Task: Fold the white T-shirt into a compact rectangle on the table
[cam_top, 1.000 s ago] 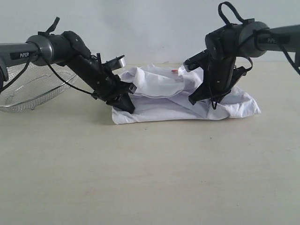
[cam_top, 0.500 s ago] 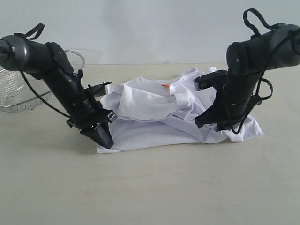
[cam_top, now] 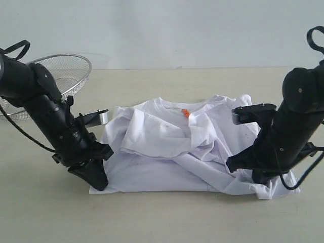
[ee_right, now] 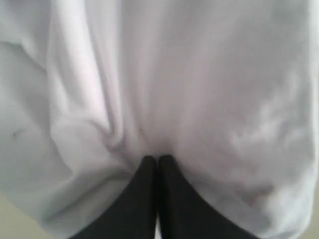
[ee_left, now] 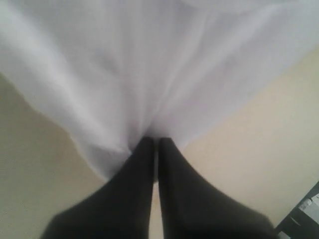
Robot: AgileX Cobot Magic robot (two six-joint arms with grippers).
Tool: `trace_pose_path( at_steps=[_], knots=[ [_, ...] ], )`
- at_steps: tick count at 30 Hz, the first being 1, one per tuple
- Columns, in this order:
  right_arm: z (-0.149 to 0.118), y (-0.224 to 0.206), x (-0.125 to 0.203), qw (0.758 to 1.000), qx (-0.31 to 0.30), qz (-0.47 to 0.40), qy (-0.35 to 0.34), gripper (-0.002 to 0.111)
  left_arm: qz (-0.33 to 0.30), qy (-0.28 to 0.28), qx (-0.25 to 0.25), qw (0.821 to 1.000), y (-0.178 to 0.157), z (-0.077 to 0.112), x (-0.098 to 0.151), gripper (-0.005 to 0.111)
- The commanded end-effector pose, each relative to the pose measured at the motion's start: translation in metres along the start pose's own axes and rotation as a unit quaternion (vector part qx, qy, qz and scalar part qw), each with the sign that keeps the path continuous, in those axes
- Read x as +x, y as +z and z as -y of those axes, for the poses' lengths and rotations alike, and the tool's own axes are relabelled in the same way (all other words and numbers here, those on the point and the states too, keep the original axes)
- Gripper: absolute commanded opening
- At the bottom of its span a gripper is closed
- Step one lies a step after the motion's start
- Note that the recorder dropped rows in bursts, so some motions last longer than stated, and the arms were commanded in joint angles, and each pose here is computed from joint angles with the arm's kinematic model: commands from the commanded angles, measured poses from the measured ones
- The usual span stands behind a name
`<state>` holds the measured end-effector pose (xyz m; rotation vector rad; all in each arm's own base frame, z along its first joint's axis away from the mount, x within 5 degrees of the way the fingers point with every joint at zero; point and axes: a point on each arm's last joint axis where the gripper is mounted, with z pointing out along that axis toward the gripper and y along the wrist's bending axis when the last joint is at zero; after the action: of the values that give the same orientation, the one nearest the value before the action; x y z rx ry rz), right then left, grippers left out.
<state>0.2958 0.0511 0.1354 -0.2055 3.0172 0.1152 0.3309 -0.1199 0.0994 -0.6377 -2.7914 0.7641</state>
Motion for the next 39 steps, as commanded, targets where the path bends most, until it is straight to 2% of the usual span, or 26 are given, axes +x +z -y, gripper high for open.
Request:
trace_pose_path(
  at_steps=[1, 5, 7, 10, 15, 17, 21, 23, 25, 29, 35, 39],
  knots=[
    [0.001, -0.015, 0.012, 1.0, 0.006, 0.018, -0.005, 0.0, -0.013, 0.02, -0.02, 1.0, -0.006, 0.003, 0.013, 0.004],
    [-0.001, -0.039, 0.003, 0.994, 0.009, 0.108, -0.022, 0.0, 0.072, 0.079, 0.02, 0.994, -0.034, 0.03, 0.005, 0.004],
    [-0.001, -0.052, -0.001, 0.987, 0.012, 0.158, -0.024, 0.0, 0.107, 0.098, 0.01, 0.989, -0.051, 0.038, 0.0, 0.004],
    [-0.001, -0.067, -0.01, 0.975, 0.023, 0.216, -0.049, 0.0, 0.144, 0.104, -0.01, 0.984, -0.065, 0.042, -0.01, 0.004],
    [0.0, -0.083, -0.034, 0.963, 0.046, 0.251, -0.084, 0.001, 0.152, 0.102, -0.013, 0.983, -0.064, 0.039, -0.017, 0.004],
    [0.0, -0.091, -0.048, 0.958, 0.052, 0.268, -0.091, 0.009, 0.145, 0.098, -0.013, 0.984, -0.058, 0.034, -0.019, 0.004],
    [0.0, -0.096, -0.075, 0.955, 0.056, 0.274, -0.096, 0.043, 0.129, 0.084, -0.005, 0.988, -0.044, 0.026, -0.022, 0.004],
    [0.0, -0.092, -0.087, 0.955, 0.058, 0.274, -0.097, 0.054, 0.125, 0.08, -0.005, 0.989, -0.039, 0.022, -0.023, 0.004],
    [0.0, -0.085, -0.098, 0.955, 0.061, 0.271, -0.102, 0.052, 0.119, 0.074, -0.001, 0.99, -0.034, 0.019, -0.024, 0.004],
    [0.001, -0.069, -0.122, 0.956, 0.061, 0.267, -0.102, 0.04, 0.114, 0.07, 0.002, 0.991, -0.029, 0.017, -0.025, 0.004],
    [0.002, -0.062, -0.131, 0.968, 0.061, 0.217, -0.105, 0.039, 0.114, 0.07, 0.002, 0.991, -0.029, 0.017, -0.025, 0.004],
    [0.002, -0.06, -0.128, 0.962, 0.074, 0.194, -0.175, 0.039, 0.116, 0.07, 0.001, 0.991, -0.029, 0.016, -0.025, 0.004]
  ],
)
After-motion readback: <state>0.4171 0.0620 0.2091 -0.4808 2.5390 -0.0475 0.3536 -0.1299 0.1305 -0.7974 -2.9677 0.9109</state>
